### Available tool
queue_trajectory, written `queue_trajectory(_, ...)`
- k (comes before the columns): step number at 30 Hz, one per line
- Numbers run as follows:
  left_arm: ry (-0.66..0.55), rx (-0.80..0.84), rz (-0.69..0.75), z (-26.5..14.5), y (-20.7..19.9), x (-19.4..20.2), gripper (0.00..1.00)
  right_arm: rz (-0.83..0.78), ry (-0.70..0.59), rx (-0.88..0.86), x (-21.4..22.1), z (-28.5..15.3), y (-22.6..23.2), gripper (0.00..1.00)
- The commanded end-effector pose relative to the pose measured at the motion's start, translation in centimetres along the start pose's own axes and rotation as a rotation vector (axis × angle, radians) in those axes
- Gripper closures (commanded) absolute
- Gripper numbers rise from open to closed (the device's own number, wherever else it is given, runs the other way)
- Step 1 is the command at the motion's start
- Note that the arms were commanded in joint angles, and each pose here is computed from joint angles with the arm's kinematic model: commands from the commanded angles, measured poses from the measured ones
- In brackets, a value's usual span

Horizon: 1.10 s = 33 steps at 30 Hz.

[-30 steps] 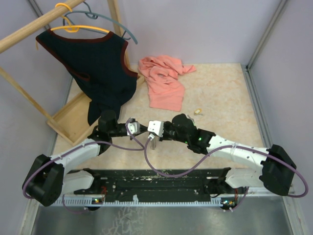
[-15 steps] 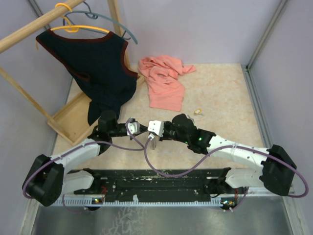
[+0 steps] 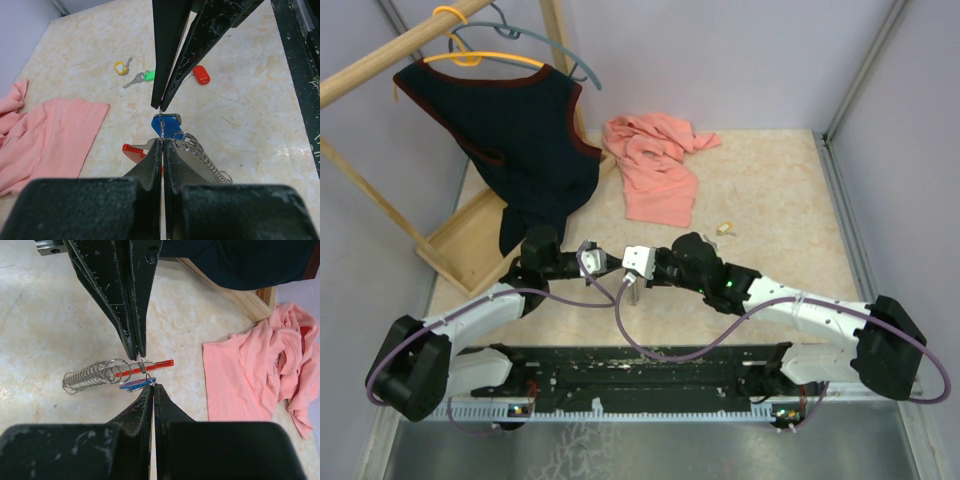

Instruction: Put the keys on the keyring

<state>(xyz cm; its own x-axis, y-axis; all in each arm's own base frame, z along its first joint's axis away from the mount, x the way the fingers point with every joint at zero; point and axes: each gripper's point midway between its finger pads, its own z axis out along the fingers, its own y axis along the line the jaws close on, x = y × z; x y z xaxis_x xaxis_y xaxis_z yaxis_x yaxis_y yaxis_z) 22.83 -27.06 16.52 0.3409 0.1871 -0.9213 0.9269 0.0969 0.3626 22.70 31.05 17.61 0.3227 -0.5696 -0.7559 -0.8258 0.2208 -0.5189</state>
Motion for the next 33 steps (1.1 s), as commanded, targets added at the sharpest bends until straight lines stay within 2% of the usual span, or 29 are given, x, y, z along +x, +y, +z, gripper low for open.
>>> queue_trajectory(1, -0.017, 0.000, 0.026, -0.06, 0.14, -0.66, 1.00, -0.013, -0.079, 0.046, -3.03, -0.70, -1.52, 1.00)
queue_trajectory(20, -0.017, -0.002, 0.031, -0.08, 0.20, -0.69, 1.00, -0.016, -0.062, 0.046, -2.66, -0.87, -1.45, 1.00)
queue_trajectory(33, -0.020, 0.008, 0.033, -0.04, 0.02, -0.68, 1.00, -0.017, -0.104, 0.037, -3.57, -0.71, -1.39, 1.00)
